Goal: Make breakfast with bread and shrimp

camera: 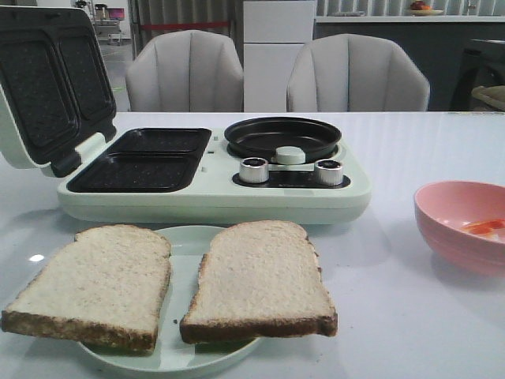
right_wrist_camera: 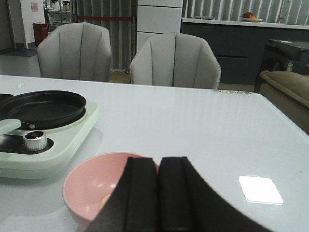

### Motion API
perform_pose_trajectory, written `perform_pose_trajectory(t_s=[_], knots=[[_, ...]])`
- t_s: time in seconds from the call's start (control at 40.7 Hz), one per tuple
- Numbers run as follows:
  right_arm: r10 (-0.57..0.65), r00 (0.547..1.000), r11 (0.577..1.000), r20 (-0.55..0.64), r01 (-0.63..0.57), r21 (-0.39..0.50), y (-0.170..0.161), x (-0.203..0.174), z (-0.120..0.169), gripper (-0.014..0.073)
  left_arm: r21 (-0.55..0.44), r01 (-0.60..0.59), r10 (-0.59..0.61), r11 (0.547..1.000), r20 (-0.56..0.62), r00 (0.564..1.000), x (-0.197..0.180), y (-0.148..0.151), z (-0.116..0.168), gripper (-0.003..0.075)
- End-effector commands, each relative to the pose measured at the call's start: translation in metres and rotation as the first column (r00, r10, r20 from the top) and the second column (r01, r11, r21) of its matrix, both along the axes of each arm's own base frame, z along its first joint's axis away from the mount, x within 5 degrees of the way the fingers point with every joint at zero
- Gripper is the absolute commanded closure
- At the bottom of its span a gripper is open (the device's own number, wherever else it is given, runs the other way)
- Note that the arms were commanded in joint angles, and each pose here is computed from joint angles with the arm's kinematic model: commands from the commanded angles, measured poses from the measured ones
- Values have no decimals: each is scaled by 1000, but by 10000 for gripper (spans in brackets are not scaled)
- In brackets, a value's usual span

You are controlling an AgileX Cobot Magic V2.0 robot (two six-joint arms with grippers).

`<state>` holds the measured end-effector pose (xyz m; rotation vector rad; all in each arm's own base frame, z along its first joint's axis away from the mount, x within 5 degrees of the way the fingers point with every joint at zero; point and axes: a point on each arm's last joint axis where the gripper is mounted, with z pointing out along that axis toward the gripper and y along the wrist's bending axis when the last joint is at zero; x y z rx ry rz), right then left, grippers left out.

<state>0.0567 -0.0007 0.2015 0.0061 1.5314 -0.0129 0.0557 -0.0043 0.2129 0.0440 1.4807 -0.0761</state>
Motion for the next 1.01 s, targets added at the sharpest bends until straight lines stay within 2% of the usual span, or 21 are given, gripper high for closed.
perform_pose_trajectory(t_s=[0.0,0.786,0.884,0.982], knots=[[-7,992,1000,125,8,-6,0,-3,15,561,-15,-4,5,1000,76,997,-1,1,-1,619],[-7,991,1000,134,8,-7,0,-4,16,561,-15,-4,5,1000,76,997,-1,1,-1,619],[-7,990,1000,140,7,2,0,-4,18,561,-21,-6,9,1000,145,989,-2,1,6,619],[-6,987,999,161,0,41,0,-7,33,561,-26,-5,10,1000,204,979,-6,1,25,619]])
